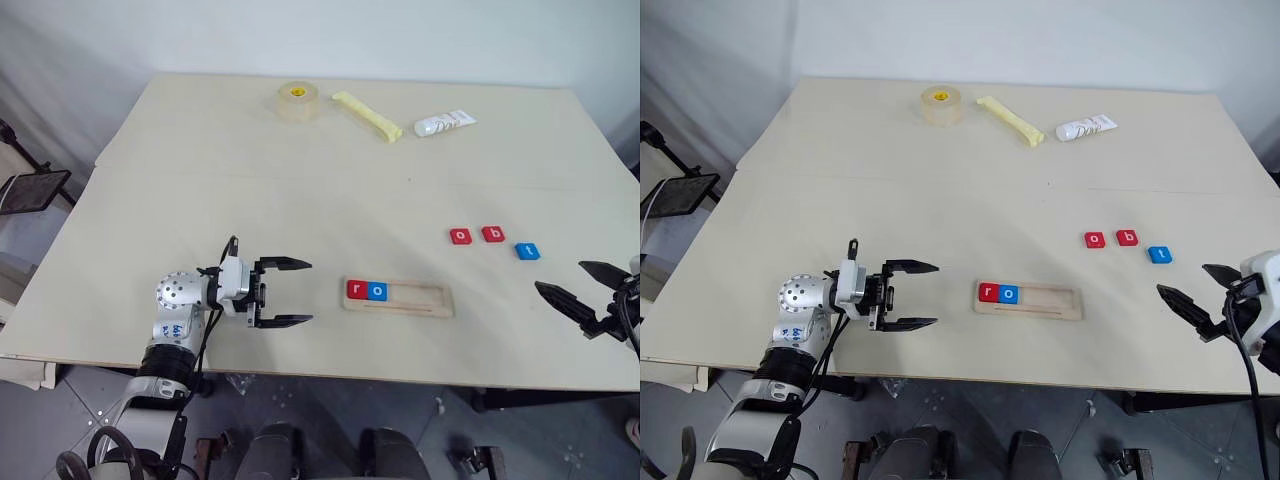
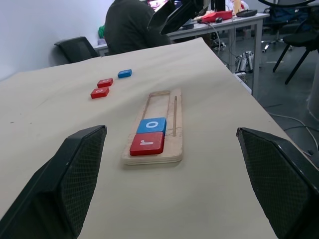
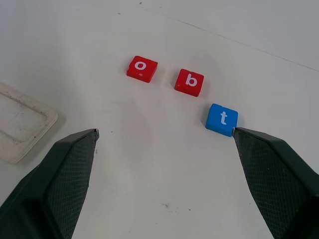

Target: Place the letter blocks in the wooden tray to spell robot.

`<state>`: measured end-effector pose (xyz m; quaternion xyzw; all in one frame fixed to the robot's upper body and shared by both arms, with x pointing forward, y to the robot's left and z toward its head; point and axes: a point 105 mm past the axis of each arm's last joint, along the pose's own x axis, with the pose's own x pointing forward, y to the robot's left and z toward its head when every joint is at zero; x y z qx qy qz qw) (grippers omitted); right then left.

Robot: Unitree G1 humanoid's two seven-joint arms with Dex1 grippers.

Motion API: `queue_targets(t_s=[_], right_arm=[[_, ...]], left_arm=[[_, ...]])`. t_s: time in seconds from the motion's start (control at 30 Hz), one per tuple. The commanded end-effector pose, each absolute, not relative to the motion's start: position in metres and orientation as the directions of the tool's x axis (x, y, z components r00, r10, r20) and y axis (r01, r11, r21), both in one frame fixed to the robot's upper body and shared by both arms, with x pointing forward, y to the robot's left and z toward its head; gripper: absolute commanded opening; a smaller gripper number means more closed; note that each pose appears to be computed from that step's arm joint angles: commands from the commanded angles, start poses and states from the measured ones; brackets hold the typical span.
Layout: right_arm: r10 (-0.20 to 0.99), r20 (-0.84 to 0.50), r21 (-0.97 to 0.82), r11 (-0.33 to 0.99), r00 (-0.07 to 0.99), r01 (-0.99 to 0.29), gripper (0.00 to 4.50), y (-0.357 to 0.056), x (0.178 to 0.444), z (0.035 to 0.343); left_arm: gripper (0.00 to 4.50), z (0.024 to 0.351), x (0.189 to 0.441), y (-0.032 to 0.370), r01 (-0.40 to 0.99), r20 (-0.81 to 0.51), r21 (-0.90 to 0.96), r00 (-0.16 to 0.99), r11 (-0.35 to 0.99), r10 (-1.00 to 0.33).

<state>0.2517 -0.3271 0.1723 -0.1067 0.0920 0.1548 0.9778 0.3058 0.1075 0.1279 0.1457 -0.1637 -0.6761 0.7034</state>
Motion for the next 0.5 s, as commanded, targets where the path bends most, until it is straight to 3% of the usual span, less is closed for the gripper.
queue_targets(t_s=[0.03,0.5], right_arm=[[0.271,-0.175,-0.196,0.933,0.947,-0.303,4.50,-0.3313,0.2493,0.1819],[0.266,-0.164,-0.196,0.935,0.950,-0.296,4.50,-0.3312,0.2509,0.1823]], left_arm=[[4.44,0.1335,0.3064,0.1079,0.896,0.053,0.441,0.026,0.047,-0.998],[4.44,0.1353,0.3061,0.1059,0.893,0.051,0.448,0.007,0.030,-0.999]])
